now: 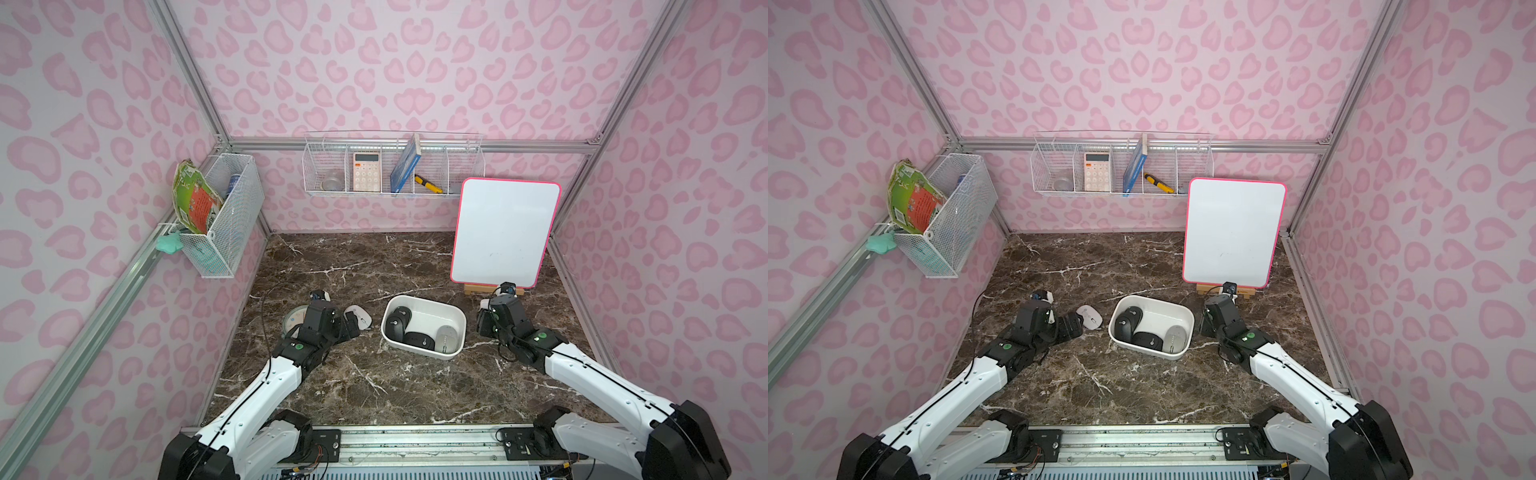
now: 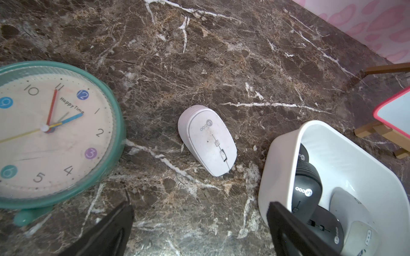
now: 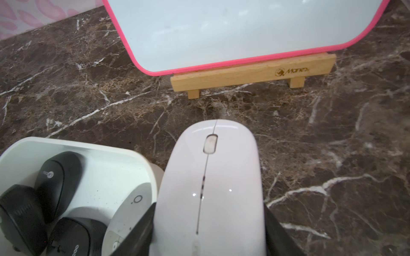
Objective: Take out the mouse from the storage box
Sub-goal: Place the mouse at the center of the board.
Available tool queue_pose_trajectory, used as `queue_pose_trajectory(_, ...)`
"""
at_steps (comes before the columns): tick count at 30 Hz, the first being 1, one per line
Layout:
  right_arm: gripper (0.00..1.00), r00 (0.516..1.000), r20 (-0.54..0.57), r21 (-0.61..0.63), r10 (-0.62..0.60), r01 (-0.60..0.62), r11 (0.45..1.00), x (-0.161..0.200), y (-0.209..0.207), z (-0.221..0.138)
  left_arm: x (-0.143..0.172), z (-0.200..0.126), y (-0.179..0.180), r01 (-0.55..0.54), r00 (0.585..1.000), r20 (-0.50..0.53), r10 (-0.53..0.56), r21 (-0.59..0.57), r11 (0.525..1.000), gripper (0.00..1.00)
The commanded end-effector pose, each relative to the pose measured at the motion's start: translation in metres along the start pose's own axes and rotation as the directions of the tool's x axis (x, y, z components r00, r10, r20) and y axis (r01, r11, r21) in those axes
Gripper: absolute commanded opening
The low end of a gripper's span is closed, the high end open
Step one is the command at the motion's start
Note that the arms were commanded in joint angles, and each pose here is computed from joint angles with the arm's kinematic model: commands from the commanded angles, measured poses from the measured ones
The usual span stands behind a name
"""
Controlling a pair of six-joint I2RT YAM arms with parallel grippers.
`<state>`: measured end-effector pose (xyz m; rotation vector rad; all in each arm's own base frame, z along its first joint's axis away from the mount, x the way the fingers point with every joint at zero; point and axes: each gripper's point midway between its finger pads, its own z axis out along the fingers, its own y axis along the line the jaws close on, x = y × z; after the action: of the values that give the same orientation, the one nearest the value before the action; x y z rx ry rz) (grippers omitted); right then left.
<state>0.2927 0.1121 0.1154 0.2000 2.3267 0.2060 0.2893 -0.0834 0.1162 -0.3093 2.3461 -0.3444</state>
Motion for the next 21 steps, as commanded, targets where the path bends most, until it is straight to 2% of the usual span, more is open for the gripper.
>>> queue_pose_trajectory(1,0.41,1.000,-0.001,-0.044,0.029,-0.029,0.999,0.002,-0.005,0.008,-0.003,0.000,-0.005,-0.003,1.000,-0.004,0.003,0.013,1.000,0.99)
queue_pose_trajectory(7,0.41,0.997,-0.040,-0.029,0.059,-0.060,0.998,0.023,-0.020,0.025,-0.001,0.001,-0.007,-0.006,1.000,-0.018,0.006,0.014,1.000,0.99)
queue_pose_trajectory(17,0.41,0.992,-0.113,-0.028,0.050,-0.054,0.998,0.045,-0.022,0.044,0.000,0.003,-0.016,-0.018,0.999,-0.038,0.018,0.020,1.000,0.99)
queue_pose_trajectory(21,0.47,0.992,-0.116,-0.016,0.051,-0.053,0.998,0.044,-0.022,0.046,0.001,0.003,-0.022,-0.020,0.997,-0.070,0.021,0.015,1.000,0.98)
